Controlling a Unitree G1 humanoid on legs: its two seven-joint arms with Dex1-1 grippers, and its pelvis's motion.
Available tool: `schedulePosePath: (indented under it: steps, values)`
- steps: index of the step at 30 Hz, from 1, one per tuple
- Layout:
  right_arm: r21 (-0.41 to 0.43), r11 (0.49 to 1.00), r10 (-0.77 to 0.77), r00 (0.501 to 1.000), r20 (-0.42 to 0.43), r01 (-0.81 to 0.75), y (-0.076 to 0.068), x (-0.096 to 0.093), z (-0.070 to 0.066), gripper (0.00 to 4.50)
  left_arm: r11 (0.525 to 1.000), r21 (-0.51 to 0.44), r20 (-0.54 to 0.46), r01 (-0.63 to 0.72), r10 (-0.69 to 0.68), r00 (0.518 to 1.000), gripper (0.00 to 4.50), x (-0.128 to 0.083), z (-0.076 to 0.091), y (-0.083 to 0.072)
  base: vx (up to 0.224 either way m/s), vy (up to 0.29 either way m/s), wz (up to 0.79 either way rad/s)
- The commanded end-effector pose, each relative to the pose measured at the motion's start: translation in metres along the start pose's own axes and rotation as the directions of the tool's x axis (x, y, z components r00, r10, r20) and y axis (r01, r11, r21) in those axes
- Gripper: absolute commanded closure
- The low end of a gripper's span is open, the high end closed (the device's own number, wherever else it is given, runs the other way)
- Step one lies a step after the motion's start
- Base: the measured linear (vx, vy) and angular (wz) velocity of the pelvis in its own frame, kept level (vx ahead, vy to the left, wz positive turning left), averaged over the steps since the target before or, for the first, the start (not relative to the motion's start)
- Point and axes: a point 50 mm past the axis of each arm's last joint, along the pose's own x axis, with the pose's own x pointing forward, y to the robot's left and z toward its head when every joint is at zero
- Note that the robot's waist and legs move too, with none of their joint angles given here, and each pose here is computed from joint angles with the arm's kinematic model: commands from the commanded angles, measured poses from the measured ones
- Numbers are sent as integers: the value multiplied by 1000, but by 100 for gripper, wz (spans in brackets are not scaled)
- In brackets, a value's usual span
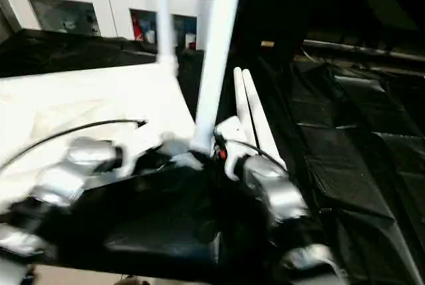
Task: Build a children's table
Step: Rotate leg to tighten
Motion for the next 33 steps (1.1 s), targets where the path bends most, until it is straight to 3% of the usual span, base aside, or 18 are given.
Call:
schedulePosePath:
  steps: [1,2,4,7,9,12,17,23,28,33]
  values:
    - [53,999,-8,998,-64,11,16,11,-15,175,999,-22,34,-25,26,999,450,18,12,-12,0,0,0]
    - [66,997,-35,998,-59,38,23,19,-12,175,1000,-11,60,-3,4,998,450,29,20,-24,0,0,0]
    - [61,998,-17,999,-43,19,29,24,-9,175,1000,3,76,10,-10,997,450,35,26,-31,0,0,0]
    - [68,998,-7,1000,-28,9,31,25,-7,175,1000,19,69,8,-9,998,450,35,27,-32,0,0,0]
    - [81,997,18,1000,-3,-18,31,26,-3,119,1000,23,61,-6,4,998,450,34,25,-29,0,0,0]
    - [20,998,60,998,17,-60,26,22,3,85,999,37,49,-12,10,999,450,26,19,-21,0,0,0]
    - [-123,983,141,990,0,-140,11,4,9,69,997,72,46,8,-12,999,450,13,10,-12,0,0,0]
    - [-214,944,248,968,-46,-252,-2,-19,11,69,994,89,25,63,-65,998,450,-4,-1,-3,0,0,0]
    - [-243,895,364,927,-89,-374,-7,-38,16,69,955,156,53,253,-264,963,450,-28,-8,-6,0,0,0]
    - [-243,874,407,907,-108,-421,-6,-44,16,69,933,165,32,320,-329,944,450,-38,-14,-7,0,0,0]
